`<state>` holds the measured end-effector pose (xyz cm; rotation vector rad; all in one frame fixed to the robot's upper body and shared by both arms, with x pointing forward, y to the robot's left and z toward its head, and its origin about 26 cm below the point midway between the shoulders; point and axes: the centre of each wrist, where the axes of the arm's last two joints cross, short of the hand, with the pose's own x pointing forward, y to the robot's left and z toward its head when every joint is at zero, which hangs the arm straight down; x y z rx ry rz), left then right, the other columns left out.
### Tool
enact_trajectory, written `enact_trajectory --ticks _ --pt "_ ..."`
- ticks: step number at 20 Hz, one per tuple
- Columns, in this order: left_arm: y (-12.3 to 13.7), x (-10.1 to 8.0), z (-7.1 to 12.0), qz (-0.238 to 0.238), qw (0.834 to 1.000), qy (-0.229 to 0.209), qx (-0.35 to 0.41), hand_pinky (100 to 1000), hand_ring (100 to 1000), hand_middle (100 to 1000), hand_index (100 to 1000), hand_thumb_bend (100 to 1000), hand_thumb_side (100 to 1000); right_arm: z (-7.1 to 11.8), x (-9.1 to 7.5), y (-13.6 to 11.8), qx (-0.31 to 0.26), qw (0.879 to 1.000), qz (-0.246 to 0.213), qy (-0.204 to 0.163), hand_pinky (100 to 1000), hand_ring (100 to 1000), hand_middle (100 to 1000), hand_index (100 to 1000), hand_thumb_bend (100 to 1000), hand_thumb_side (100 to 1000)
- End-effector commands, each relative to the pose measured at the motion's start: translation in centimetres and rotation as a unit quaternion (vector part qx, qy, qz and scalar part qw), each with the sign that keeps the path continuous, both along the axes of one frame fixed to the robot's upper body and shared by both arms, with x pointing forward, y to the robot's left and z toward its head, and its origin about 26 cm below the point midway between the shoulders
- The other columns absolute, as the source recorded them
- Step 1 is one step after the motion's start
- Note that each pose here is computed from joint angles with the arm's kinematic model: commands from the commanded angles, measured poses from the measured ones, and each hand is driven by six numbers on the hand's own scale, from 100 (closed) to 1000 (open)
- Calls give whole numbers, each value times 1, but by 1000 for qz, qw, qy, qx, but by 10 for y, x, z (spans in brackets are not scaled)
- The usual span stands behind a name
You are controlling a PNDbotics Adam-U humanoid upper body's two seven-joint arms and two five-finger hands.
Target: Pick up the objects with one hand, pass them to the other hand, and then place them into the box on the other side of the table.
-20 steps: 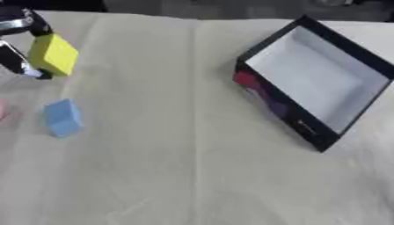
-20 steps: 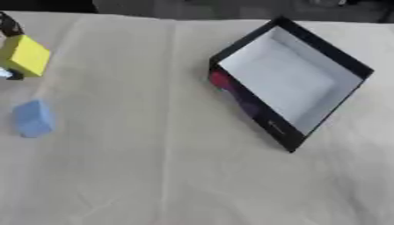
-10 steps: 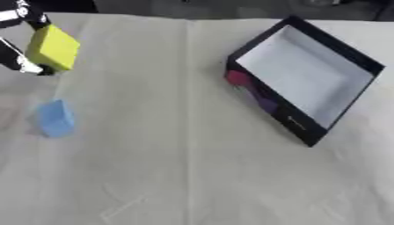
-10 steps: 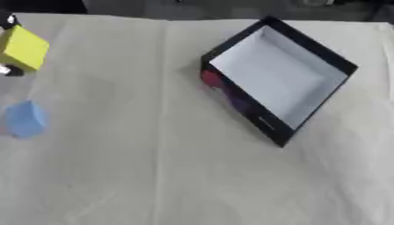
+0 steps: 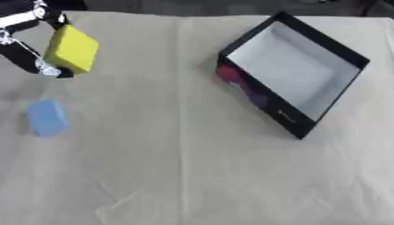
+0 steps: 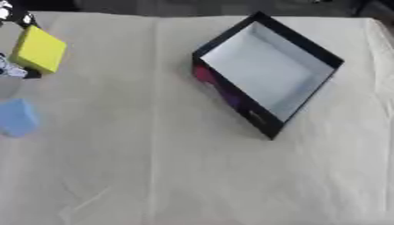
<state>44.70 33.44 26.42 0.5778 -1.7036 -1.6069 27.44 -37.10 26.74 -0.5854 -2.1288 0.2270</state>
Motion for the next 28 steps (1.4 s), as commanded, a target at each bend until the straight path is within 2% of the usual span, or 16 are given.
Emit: enact_trajectory --ticks 1,2,3,6,13,16,20,22,28 --pt "-14 -3 7 -14 999 -28 -14 755 604 499 495 100 134 21 0 10 -52 998 17 1 771 965 928 992 100 189" --pt "-19 -3 4 -18 999 -29 -23 756 603 498 494 100 143 24 1 13 -62 998 22 4 772 967 928 992 100 150" --pt "-23 -3 1 -22 999 -28 -31 756 602 498 494 100 149 26 3 16 -70 997 27 7 773 967 930 992 100 186" --pt "-40 -3 -7 -39 997 -30 -51 758 598 495 493 100 191 35 8 26 -93 995 39 10 779 968 931 986 100 149" --pt "-70 -8 -23 -70 993 -18 -95 762 594 492 490 100 256 41 23 41 -133 989 58 26 783 971 936 984 100 140" --pt "-82 -10 -29 -80 990 -20 -110 763 592 491 490 100 279 41 29 46 -144 987 65 36 784 971 938 983 100 125" --pt "-99 -11 -36 -91 987 -19 -129 763 590 491 493 100 300 38 37 52 -157 983 72 54 784 972 941 984 100 164" --pt "-105 -11 -41 -92 986 -17 -139 765 587 489 491 100 341 36 42 53 -162 982 72 63 785 973 942 985 100 167" --pt "-126 -9 -50 -99 981 -21 -167 762 583 482 490 100 363 30 52 58 -184 977 73 81 789 974 945 986 100 160"
